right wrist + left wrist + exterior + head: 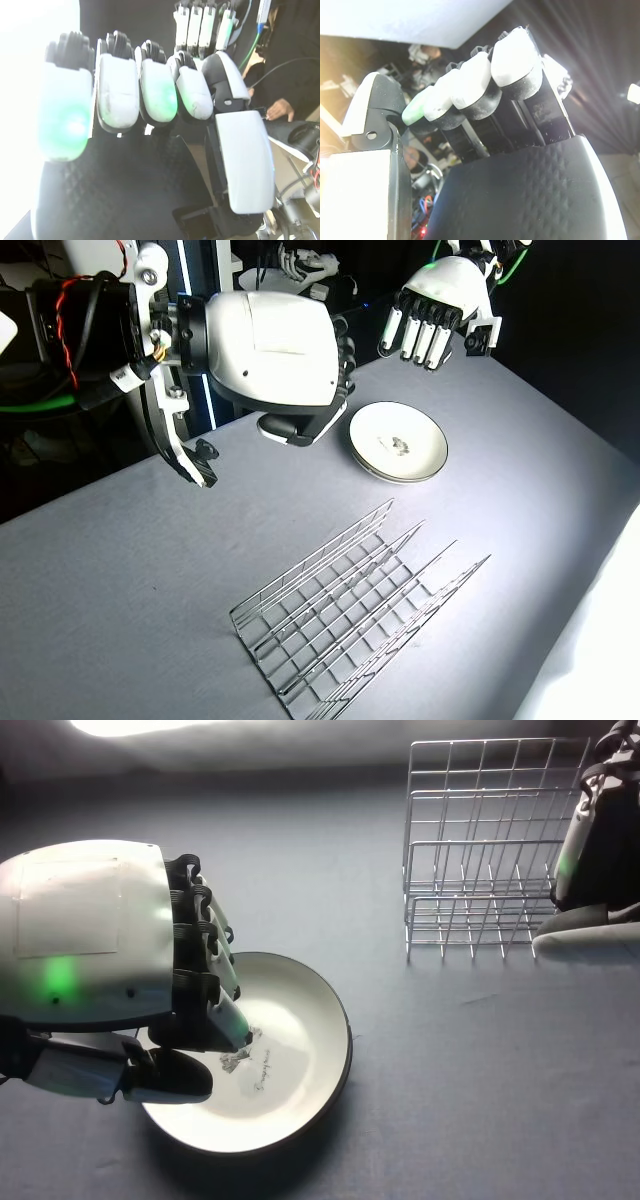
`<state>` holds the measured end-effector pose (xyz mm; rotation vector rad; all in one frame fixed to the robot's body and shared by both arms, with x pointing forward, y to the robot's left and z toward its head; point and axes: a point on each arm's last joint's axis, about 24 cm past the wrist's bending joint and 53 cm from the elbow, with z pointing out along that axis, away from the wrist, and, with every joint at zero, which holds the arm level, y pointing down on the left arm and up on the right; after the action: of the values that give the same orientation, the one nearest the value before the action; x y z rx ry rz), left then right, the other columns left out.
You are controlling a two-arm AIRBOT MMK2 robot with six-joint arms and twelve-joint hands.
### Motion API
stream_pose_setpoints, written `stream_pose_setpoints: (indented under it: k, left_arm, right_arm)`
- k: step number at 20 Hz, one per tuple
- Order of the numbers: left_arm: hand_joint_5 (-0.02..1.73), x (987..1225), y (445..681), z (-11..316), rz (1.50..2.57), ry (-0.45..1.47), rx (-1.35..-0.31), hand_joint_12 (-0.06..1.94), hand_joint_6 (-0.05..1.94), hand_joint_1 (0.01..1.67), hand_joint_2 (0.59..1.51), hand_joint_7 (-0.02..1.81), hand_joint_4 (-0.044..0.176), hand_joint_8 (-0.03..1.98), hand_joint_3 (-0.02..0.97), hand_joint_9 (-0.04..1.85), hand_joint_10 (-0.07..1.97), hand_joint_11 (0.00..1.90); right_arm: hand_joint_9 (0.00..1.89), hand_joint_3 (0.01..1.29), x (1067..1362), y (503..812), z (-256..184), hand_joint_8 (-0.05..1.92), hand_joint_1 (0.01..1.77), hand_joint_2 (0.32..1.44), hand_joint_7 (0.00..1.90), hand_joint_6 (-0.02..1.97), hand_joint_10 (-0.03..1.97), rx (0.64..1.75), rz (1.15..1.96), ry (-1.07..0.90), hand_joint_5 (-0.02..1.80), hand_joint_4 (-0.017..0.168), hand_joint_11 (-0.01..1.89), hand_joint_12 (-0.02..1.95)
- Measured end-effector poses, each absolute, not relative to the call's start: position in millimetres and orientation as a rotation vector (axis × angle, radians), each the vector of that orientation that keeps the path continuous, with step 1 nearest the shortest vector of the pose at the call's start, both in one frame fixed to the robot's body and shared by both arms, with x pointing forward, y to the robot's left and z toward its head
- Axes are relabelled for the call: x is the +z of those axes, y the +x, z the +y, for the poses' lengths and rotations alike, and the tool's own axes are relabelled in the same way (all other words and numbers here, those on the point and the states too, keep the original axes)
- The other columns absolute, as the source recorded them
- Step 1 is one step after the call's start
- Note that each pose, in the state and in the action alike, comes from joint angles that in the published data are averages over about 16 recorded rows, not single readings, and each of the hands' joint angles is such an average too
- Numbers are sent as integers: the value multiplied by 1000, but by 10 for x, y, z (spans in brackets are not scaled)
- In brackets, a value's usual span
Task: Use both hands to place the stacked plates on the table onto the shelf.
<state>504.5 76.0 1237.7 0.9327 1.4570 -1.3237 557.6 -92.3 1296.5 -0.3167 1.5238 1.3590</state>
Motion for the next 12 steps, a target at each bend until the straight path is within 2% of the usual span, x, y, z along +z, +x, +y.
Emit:
stream_pose_setpoints:
  k: [4, 8, 12]
  left_arm:
    - [476, 12366, 5037, 761, 1461, 938, -1326, 771, 747, 277, 1004, 546, 43, 750, 32, 532, 749, 517]
    - [365, 12356, 5027, 761, 1469, 947, -1328, 568, 556, 211, 987, 412, 32, 555, 32, 398, 557, 387]
    - [101, 12330, 5019, 767, 1485, 967, -1332, 133, 136, 48, 940, 112, -4, 133, 31, 104, 131, 104]
  right_arm:
    - [725, 30, 12956, 5572, -923, 780, 239, 1079, 699, 812, 804, 1357, 1526, -320, 691, 3, 856, 803]
    - [551, 26, 12948, 5570, -922, 581, 201, 1066, 533, 607, 598, 1356, 1528, -323, 533, 2, 638, 647]
    - [195, 25, 12932, 5570, -924, 156, 98, 1022, 195, 182, 168, 1352, 1532, -326, 208, -3, 240, 247]
